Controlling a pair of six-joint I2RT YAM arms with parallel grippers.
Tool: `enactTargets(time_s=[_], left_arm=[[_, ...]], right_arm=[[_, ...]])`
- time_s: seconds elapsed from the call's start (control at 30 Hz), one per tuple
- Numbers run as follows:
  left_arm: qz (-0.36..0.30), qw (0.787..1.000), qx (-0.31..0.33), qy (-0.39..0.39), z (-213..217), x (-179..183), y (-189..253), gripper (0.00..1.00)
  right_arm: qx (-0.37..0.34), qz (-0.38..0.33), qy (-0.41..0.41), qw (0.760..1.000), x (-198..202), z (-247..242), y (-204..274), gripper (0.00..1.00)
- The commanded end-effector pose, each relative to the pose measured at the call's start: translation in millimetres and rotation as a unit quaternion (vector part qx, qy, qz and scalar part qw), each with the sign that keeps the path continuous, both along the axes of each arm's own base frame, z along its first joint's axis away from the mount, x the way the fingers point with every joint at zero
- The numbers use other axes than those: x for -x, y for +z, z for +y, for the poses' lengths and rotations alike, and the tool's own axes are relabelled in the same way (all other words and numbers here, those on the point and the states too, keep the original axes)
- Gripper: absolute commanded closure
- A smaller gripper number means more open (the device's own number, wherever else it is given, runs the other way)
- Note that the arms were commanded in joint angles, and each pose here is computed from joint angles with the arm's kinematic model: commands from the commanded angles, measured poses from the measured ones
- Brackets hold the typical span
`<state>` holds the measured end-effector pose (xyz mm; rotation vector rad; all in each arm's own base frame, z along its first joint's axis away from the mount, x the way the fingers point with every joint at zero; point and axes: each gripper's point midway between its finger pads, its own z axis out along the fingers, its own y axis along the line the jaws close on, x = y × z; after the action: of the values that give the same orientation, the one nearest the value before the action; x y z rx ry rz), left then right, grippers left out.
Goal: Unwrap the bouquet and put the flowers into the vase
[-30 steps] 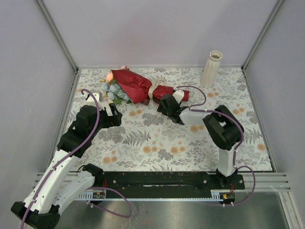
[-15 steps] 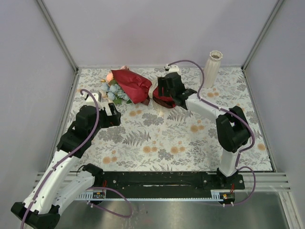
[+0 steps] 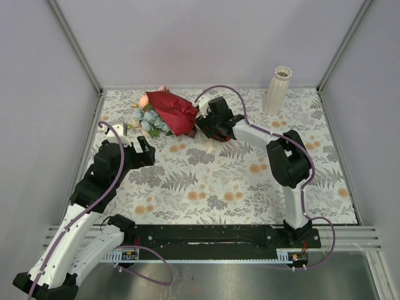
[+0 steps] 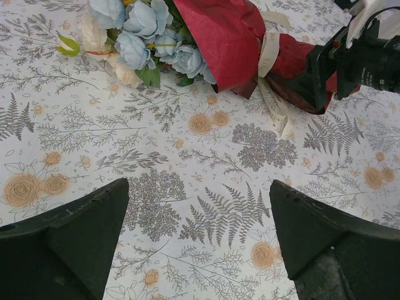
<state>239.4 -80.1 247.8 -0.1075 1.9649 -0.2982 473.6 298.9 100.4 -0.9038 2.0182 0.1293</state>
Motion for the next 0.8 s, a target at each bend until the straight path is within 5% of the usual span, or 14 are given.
enactTargets(time_s=[0.0, 0.2, 0.5, 0.63, 0.77], left_arm=[[-0.011, 1.0, -0.002, 0.015, 1.7, -8.9, 4.4, 0.02], [0.015, 0.999, -0.002, 0.032, 3.5, -11.3, -4.4, 0.03], [0.089, 0.993, 0.077, -0.01, -29.0, 1.4, -22.5, 0.04], [0.103, 0.99, 0.098, -0.019, -36.7, 4.2, -26.3, 0.06], [0.115, 0.988, 0.1, -0.019, -37.3, 6.7, -30.9, 0.07]], right_arm=[[0.031, -0.036, 0.04, 0.998, -16.7, 4.1, 11.8, 0.21], [0.033, -0.041, 0.036, 0.998, -20.7, 4.3, 7.8, 0.4], [-0.044, -0.027, 0.065, 0.997, 15.2, 17.4, 41.4, 1.0], [-0.131, 0.021, 0.046, 0.99, 54.4, 27.5, 66.3, 1.0], [-0.27, 0.103, 0.056, 0.956, 109.3, 50.5, 84.3, 1.0]])
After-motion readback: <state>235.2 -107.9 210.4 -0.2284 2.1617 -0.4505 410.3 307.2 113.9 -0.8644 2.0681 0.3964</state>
